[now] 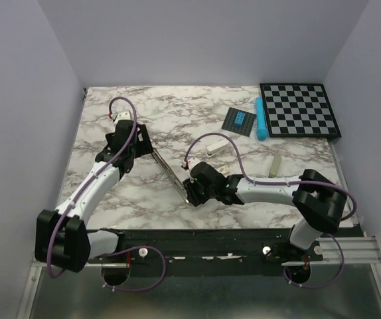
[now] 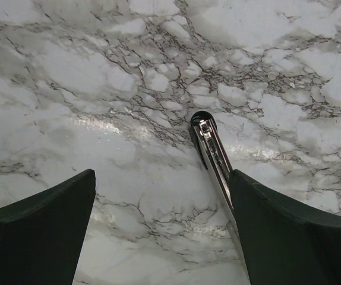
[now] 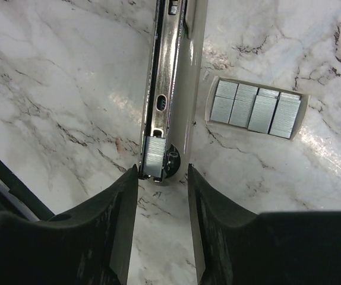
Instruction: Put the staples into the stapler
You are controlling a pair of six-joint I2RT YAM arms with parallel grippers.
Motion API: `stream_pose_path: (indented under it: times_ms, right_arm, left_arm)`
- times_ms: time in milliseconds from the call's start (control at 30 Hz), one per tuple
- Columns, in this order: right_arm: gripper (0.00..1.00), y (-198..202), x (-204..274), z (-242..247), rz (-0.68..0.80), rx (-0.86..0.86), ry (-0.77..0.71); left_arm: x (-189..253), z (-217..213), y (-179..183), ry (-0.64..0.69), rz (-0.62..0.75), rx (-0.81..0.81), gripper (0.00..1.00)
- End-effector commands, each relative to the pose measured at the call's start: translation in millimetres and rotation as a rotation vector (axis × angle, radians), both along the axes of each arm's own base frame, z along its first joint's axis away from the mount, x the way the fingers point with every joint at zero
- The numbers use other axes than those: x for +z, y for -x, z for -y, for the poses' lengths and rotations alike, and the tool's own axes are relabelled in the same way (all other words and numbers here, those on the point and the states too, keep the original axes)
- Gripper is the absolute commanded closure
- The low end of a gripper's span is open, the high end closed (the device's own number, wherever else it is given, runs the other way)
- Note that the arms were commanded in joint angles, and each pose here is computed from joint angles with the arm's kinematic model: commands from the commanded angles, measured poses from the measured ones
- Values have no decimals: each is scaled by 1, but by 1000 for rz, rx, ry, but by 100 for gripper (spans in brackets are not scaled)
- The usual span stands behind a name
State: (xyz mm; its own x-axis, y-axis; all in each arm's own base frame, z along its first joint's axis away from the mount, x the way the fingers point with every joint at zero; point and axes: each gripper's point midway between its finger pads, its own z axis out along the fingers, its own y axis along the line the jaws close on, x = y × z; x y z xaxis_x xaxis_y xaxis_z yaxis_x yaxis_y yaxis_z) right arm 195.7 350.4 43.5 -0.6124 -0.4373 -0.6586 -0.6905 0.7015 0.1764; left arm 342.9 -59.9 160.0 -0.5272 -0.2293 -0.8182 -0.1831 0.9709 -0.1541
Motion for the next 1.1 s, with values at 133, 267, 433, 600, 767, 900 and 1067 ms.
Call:
stream_pose_path:
  times_ms: [133,267,433,600,767,900,1067]
  right_arm:
    - [57,-8,-9,-9,50,10,-15]
    - [59,-8,-9,-10,62,18,-11]
    - [62,-11,-10,-8,86,8,0]
    - [63,-13,-10,-5,118,-16,16]
    - [66,-13,-10,-7,134,-13,28]
    - [71,-13,-9,-6,137,-15,28]
    - [76,-13,-8,-6,141,-16,26]
  left_arm:
    - [-38,20,-12,125,-260,82,1]
    - [-52,27,-25,136,-314,94,1]
    - [-63,32,-39,142,-364,116,2]
    - [-83,33,-44,135,-438,158,9]
    - [-104,29,-48,101,-492,200,15]
    - [-120,28,-46,99,-520,227,22]
    - [-134,23,-48,68,-544,263,31]
